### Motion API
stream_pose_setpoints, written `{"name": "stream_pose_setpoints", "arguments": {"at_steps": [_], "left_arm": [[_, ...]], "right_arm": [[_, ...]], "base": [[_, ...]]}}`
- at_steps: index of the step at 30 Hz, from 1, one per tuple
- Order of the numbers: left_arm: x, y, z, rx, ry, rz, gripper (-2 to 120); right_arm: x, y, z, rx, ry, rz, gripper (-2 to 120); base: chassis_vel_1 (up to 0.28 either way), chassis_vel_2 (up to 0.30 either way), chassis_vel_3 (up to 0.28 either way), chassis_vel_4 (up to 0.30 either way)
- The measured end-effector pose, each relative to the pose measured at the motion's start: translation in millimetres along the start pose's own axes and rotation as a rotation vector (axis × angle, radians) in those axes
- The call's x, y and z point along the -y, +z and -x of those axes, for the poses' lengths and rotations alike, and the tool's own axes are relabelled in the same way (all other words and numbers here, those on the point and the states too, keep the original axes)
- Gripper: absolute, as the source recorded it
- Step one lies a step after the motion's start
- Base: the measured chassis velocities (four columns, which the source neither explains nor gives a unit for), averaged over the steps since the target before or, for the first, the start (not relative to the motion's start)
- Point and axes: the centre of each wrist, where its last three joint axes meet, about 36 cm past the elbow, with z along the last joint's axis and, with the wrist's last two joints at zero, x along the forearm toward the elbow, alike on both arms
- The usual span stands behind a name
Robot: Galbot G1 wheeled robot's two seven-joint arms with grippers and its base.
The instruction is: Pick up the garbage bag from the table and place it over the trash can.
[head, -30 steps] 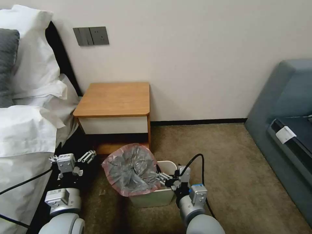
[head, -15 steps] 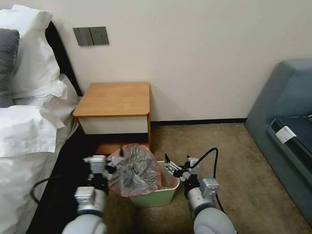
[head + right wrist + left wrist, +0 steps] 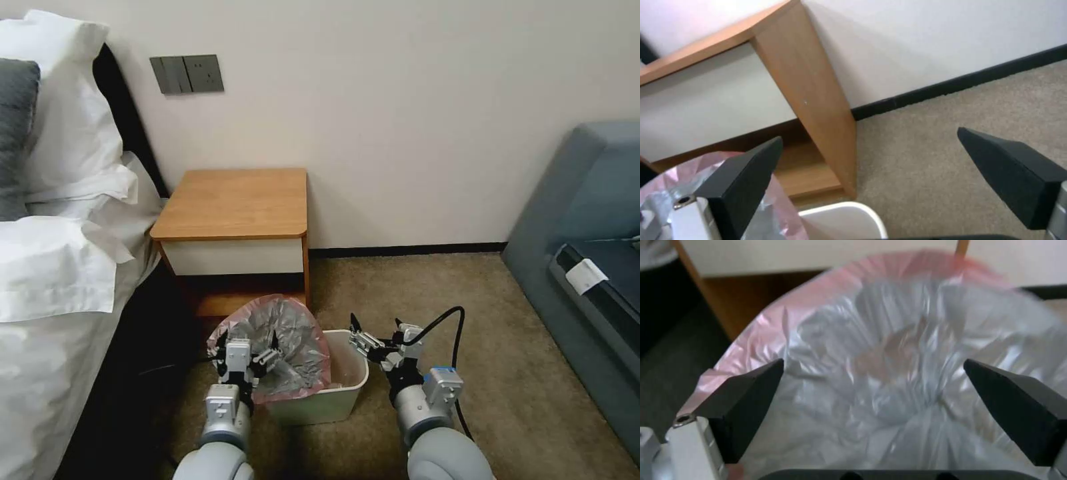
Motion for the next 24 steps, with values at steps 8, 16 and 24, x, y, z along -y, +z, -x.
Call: {"name": "stream_pose_setpoints", "arguments": {"at_steps": [8,16,24], "left_arm": [[0.9,6.4,6,-0.035,-0.001,-0.054,87],[-3.9,6.6,6,-0.056,-0.006,-0.083,64],[-6.1,8.3,6,-0.067,-0.003,-0.094,62]], "right_arm": [[3,8,-4,-0.016,0.035,0.013,100],[5,16,-4,-0.013,0.053,0.008,100],[2,17,-2,-0.01,0.049,0.011,100]], "base": [[0.0,0.0,0.0,0.0],[0.0,0.0,0.0,0.0],[0.0,0.0,0.0,0.0]]}}
